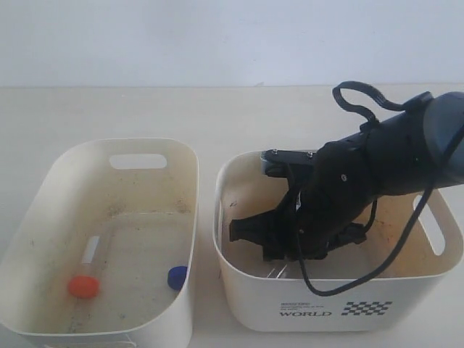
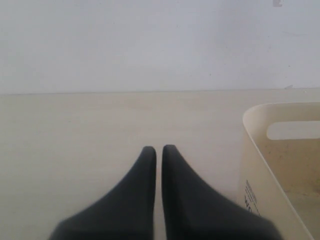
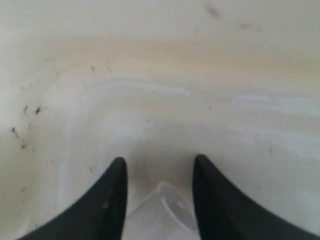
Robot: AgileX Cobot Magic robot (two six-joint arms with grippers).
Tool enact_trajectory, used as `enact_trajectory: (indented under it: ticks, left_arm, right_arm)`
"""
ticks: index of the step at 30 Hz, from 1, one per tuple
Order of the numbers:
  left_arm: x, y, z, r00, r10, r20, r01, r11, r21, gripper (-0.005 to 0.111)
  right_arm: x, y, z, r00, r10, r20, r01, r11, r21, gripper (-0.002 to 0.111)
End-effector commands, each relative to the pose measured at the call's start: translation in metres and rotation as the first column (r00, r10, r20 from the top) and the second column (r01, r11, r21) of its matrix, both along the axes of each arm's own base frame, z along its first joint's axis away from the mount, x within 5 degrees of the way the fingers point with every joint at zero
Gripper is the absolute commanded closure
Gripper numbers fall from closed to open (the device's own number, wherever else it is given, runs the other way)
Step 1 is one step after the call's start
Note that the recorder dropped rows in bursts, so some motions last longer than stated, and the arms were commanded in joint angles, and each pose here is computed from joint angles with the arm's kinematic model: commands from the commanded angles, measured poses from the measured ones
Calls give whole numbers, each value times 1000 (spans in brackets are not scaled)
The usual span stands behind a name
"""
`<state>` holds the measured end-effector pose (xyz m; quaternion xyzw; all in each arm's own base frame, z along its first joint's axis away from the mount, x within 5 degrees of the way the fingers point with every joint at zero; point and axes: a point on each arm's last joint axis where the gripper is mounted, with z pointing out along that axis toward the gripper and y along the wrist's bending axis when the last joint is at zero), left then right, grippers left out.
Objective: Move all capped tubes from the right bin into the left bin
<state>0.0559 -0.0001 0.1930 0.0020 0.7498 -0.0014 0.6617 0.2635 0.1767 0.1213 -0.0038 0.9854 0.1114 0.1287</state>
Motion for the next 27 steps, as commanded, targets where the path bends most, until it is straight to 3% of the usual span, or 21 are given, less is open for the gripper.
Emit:
enact_trajectory:
  ticks: [1, 4, 14, 27]
  left_arm:
    - [0, 0, 2, 1000, 1, 9, -1, 1000, -16, 102]
    - [0, 0, 2, 1000, 1, 9, -1, 1000, -16, 102]
    - [0, 0, 2, 1000, 1, 9, -1, 1000, -16, 102]
    - [0, 0, 2, 1000, 1, 9, -1, 1000, -16, 102]
  right_arm:
    - [-6, -3, -14, 997, -11, -70, 9, 999, -31, 93]
    - [-6, -3, -14, 997, -11, -70, 9, 999, -31, 109]
    - [-6, -3, -8, 998, -10, -57, 9, 1000, -21, 108]
    - [-6, -3, 36, 997, -10, 79, 5, 998, 63, 108]
